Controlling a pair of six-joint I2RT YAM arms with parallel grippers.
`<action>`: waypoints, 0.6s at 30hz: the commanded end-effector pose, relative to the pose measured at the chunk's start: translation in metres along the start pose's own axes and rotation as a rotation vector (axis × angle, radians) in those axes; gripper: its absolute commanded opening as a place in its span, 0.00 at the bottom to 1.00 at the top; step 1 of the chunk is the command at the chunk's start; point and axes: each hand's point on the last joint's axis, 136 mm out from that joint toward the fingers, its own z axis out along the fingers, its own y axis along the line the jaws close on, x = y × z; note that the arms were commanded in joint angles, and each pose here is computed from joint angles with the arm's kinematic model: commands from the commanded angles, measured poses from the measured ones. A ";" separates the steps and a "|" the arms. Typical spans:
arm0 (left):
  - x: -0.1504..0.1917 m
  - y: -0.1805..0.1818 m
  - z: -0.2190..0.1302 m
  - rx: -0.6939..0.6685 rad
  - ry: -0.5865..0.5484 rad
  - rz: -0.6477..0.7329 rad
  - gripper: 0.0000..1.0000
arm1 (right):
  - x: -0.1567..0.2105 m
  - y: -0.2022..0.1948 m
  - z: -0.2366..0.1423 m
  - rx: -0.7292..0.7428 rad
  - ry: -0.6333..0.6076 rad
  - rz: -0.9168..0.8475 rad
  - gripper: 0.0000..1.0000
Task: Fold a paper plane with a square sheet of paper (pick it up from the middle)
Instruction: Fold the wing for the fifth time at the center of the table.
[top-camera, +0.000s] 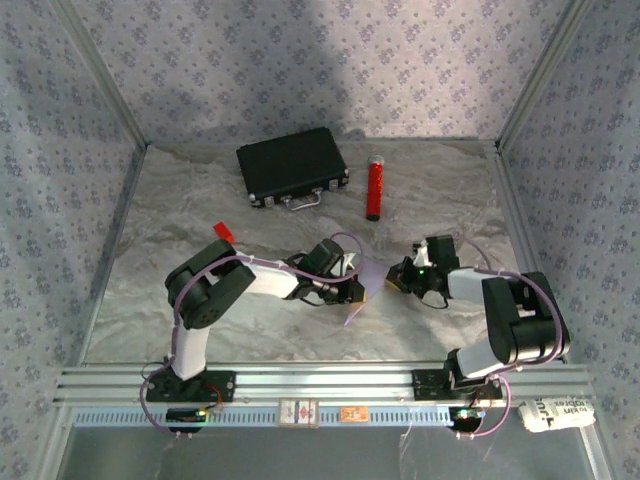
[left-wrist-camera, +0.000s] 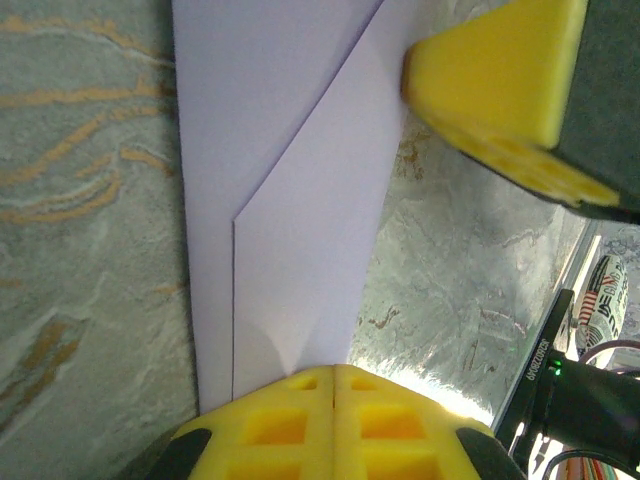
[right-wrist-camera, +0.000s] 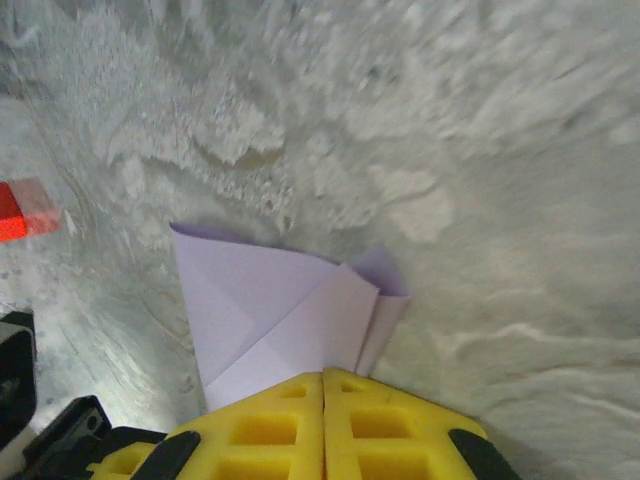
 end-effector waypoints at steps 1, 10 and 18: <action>0.059 0.065 0.003 -0.204 0.157 -0.130 0.00 | -0.014 -0.029 -0.006 0.091 -0.042 0.042 0.08; 0.057 0.063 0.001 -0.199 0.143 -0.136 0.00 | -0.031 0.006 -0.034 0.010 -0.147 0.014 0.10; 0.051 0.055 0.001 -0.180 0.125 -0.132 0.00 | 0.026 0.044 -0.023 -0.054 -0.040 -0.090 0.11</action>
